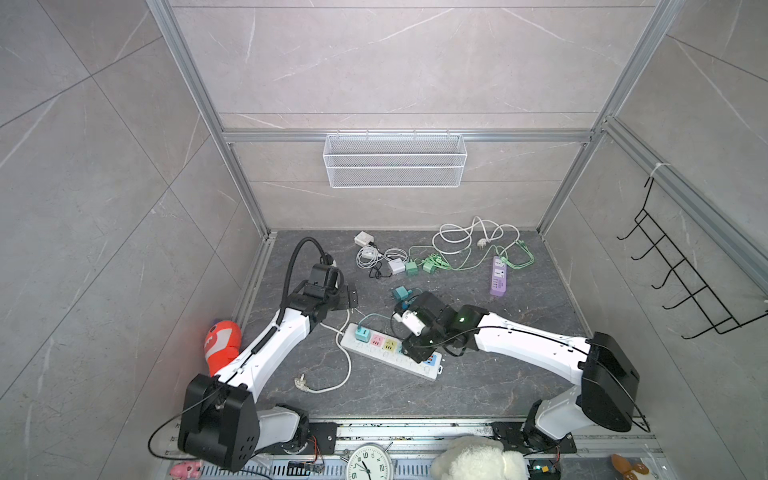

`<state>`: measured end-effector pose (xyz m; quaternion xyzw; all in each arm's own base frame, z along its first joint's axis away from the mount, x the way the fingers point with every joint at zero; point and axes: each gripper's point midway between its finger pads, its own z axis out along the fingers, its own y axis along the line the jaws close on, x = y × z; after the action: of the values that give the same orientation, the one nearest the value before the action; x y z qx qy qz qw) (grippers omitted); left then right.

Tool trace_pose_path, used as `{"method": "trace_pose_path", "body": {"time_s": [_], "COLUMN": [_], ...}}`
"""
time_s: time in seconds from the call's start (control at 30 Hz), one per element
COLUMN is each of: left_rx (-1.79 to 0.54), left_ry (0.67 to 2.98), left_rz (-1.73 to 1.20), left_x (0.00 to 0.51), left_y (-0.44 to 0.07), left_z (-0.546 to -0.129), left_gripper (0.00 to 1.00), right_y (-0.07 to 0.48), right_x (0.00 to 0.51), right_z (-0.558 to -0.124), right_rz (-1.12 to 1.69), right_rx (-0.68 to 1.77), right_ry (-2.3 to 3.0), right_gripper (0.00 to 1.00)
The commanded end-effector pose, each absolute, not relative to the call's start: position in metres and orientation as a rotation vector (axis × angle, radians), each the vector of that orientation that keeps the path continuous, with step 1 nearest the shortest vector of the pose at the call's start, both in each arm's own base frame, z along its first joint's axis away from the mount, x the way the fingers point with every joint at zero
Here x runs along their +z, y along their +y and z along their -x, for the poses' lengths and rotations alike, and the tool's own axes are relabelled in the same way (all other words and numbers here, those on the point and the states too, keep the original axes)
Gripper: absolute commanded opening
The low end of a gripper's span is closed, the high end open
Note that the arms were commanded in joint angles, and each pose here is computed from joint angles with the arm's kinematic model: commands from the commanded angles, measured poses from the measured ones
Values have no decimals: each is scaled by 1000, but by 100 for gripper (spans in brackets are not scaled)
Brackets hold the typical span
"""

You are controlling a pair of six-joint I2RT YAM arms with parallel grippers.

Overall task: Insert the plug
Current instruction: 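Open the right gripper and lift away while the left gripper rises, then grasp another teal charger cube with the left gripper while the right reaches farther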

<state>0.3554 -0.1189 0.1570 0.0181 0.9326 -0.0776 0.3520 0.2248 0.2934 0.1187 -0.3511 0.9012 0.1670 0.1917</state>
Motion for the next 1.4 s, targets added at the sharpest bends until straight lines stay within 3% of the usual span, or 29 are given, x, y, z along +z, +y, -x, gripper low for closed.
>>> {"method": "trace_pose_path", "body": {"time_s": [0.0,0.27,0.43,0.73,0.93,1.37], "left_rx": [-264,-284,-302,-276,-260,-263], "left_ry": [2357,2407,2394,2368,2380,2419], "left_rz": [-301,-688,-816,-888,-881,-881], "left_x": [166,115,94,74,63,49], "left_y": [-163,-245,-269,-275,-280,-279], "left_z": [-379,-389,-388,-400,-413,-438], "left_gripper": [98,98,96,94,93,84], "right_y": [245,180,165,234,275,260], "right_x": [123,133,148,176,176,179], "right_z": [-229,-282,-344,-431,-437,-421], "right_rz": [725,256,9,42,101,70], "right_rx": [433,306,316,589,769,786], "right_ry": [2663,2762,2732,2612,2586,2548], "right_gripper": [66,66,65,63,61,61]}}
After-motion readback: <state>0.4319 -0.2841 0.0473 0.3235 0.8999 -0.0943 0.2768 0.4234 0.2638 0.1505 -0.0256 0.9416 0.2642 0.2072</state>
